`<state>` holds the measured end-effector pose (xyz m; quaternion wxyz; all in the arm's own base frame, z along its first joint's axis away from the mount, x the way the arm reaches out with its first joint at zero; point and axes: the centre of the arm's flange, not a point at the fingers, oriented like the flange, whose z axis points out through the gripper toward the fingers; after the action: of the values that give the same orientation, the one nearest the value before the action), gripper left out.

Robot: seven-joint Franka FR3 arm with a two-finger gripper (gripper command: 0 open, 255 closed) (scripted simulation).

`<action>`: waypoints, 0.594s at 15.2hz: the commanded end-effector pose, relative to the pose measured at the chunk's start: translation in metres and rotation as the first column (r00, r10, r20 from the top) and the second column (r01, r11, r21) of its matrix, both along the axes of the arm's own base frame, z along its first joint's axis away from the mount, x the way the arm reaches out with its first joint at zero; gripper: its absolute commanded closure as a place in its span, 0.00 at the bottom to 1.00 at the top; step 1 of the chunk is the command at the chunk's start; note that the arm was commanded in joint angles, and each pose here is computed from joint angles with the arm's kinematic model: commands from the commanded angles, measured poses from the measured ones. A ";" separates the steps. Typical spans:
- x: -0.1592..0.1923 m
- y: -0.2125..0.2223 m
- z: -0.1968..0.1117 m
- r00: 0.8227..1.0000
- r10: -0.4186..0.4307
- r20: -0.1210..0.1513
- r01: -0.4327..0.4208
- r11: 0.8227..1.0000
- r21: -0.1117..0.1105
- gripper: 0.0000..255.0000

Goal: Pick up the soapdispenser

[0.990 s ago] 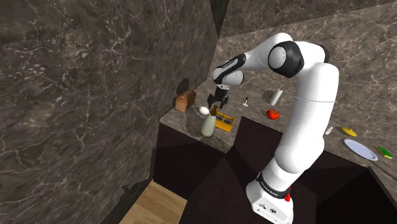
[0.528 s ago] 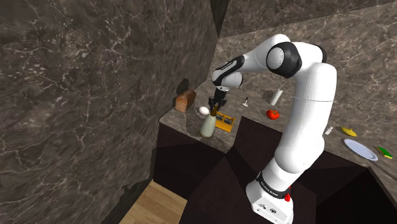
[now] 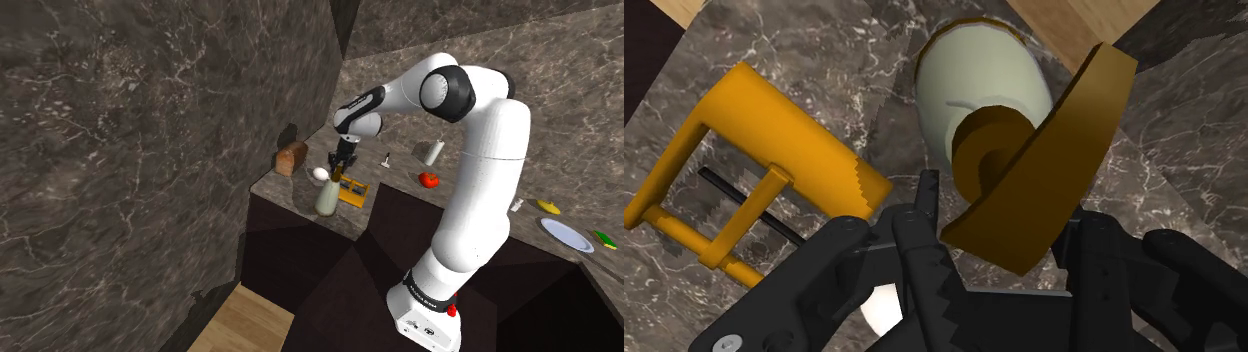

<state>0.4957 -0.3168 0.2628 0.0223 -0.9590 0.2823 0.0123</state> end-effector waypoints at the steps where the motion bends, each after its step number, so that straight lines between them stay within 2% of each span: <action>1: 0.000 -0.001 0.009 1.000 0.000 -0.001 0.000 1.000 0.000 1.00; 9: 0.000 -0.001 0.051 1.000 0.000 -0.001 0.000 1.000 0.000 1.00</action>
<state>0.4955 -0.3169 0.3080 0.0223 -0.9590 0.2824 0.0126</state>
